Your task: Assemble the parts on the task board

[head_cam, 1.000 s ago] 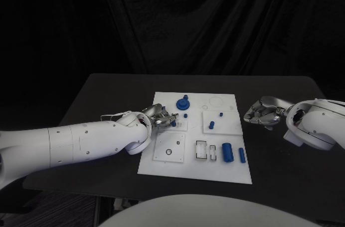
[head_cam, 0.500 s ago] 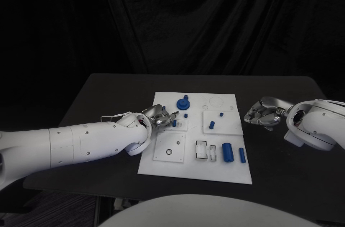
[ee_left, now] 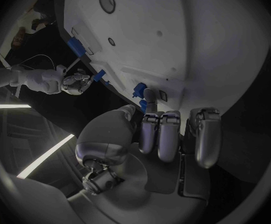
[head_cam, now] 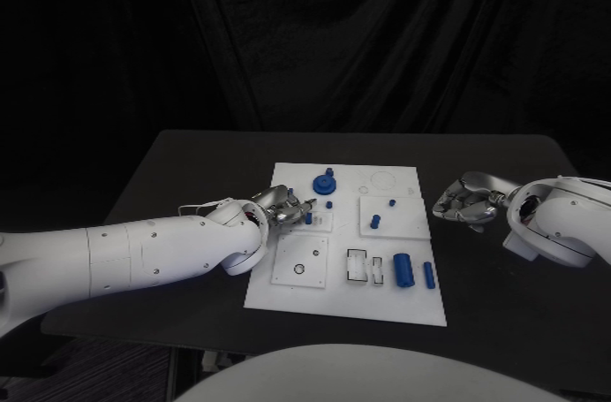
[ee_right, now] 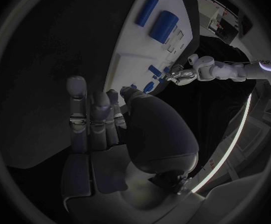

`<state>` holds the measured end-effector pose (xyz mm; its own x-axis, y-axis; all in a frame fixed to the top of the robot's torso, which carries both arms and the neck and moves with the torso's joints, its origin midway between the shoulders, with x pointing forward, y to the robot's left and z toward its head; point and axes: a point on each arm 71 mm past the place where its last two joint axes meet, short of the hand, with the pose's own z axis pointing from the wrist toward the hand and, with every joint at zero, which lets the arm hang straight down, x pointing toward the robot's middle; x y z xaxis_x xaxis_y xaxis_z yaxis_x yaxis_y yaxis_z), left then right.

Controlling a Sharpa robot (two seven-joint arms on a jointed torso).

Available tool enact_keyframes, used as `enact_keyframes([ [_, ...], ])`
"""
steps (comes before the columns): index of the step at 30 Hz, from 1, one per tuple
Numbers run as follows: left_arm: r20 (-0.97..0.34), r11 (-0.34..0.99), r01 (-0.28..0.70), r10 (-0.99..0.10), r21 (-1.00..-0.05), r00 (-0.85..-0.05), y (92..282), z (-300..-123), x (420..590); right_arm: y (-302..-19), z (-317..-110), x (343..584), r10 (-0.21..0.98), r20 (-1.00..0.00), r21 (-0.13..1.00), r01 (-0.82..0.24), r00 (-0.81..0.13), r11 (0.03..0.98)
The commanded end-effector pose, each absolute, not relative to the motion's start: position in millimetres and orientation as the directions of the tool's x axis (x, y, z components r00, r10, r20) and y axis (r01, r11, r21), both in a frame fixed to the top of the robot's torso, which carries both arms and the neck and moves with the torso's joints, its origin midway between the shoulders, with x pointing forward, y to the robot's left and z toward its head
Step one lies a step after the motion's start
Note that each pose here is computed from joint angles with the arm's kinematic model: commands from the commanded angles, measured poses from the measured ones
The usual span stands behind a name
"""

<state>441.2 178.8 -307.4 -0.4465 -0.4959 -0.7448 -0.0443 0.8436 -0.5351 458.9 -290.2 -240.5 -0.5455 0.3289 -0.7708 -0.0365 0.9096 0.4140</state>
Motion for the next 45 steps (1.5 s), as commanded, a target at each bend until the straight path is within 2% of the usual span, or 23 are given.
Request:
enact_keyframes([
  [1,-0.739,0.84,-0.027,-0.492,-0.542,-0.46,176.5,-308.0,440.1,-291,-243,458,0.321,-0.768,0.401,-0.026,-0.554,0.916],
  [8,-0.742,0.827,-0.013,-0.511,-0.562,-0.435,176.9,-304.2,438.0,-292,-241,457,0.329,-0.774,0.409,-0.032,-0.542,0.912],
  [13,-0.742,0.811,0.003,-0.534,-0.585,-0.406,181.1,-295.2,433.3,-293,-237,458,0.353,-0.792,0.431,-0.048,-0.497,0.901],
  [16,-0.748,0.809,0.023,-0.531,-0.587,-0.399,184.7,-285.5,436.2,-293,-236,459,0.362,-0.799,0.439,-0.055,-0.48,0.897],
  [22,-0.777,0.823,0.096,-0.481,-0.56,-0.405,188.2,-252.8,461.1,-294,-235,460,0.368,-0.805,0.444,-0.06,-0.465,0.894],
  [27,-0.804,0.81,0.199,-0.451,-0.551,-0.388,186.4,-222.0,480.7,-293,-235,461,0.368,-0.805,0.443,-0.059,-0.465,0.895],
  [32,-0.824,0.809,0.256,-0.418,-0.53,-0.383,184.4,-202.5,498.6,-293,-235,461,0.366,-0.805,0.441,-0.058,-0.467,0.896],
  [38,-0.832,0.864,0.188,-0.357,-0.466,-0.424,189.9,-203.4,523.1,-291,-236,462,0.363,-0.803,0.44,-0.058,-0.472,0.896],
  [40,-0.827,0.888,0.146,-0.332,-0.437,-0.454,191.2,-207.2,527.4,-291,-236,462,0.363,-0.803,0.44,-0.058,-0.472,0.896],
  [45,-0.782,0.957,0.006,-0.232,-0.288,-0.579,196.8,-221.4,536.3,-291,-236,461,0.362,-0.802,0.44,-0.059,-0.474,0.896],
])
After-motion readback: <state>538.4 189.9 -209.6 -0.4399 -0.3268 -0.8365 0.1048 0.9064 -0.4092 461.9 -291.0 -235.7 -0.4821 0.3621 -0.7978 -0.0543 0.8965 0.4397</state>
